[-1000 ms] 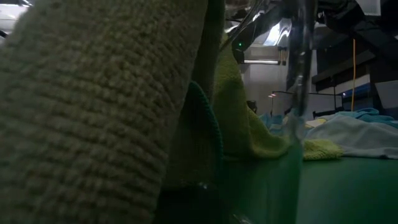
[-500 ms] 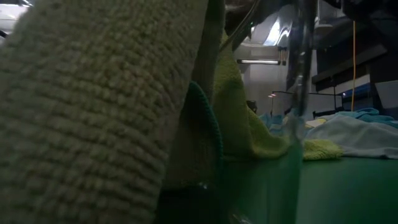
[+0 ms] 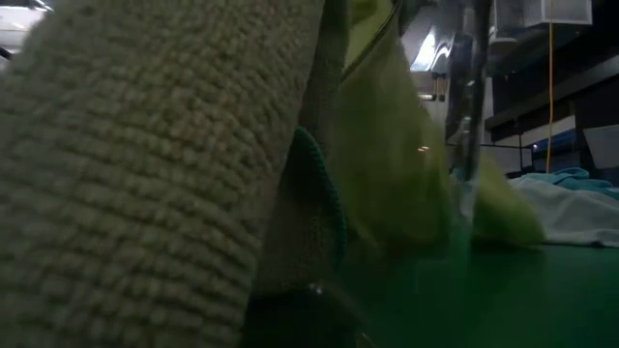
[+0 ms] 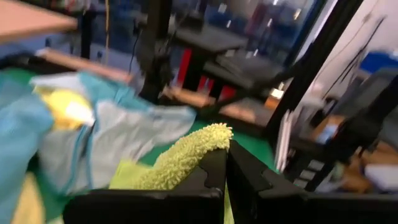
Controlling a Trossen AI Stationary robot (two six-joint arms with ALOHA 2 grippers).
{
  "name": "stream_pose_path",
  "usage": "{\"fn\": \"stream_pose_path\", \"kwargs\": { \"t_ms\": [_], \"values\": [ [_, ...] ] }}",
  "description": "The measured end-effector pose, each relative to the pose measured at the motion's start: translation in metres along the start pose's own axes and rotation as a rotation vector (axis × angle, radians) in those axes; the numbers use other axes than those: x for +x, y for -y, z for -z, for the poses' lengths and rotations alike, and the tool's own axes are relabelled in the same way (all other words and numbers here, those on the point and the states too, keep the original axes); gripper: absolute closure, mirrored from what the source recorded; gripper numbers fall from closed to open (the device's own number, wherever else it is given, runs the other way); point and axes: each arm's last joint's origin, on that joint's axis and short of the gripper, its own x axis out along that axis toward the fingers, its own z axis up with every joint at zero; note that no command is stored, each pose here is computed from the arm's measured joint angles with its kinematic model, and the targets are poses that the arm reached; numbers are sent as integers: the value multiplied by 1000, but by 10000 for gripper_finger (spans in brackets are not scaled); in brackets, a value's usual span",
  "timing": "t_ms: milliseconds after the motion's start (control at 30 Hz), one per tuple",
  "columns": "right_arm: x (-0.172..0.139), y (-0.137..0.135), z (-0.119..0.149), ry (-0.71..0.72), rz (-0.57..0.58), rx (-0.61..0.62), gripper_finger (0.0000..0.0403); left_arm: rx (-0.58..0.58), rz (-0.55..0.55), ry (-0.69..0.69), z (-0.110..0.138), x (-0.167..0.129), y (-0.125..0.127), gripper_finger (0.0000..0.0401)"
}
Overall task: Sort microfiber towel by color & place in baskets
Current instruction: Put the light green microfiber towel into the transparent bin
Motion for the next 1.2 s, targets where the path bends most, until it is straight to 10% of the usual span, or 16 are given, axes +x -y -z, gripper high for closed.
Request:
{"fn": "stream_pose_path", "kwargs": {
  "t_ms": [433,800,1200],
  "values": [
    [-78,-38,20,128,-114,42,215,-91,234,332,-62,-30,19,401],
    [-49,-43,49,9,-167,89,215,-154,448,401,-134,-90,46,401],
    [-7,-42,73,-61,-196,115,215,-314,580,205,-124,-109,75,401]
  ]
}}
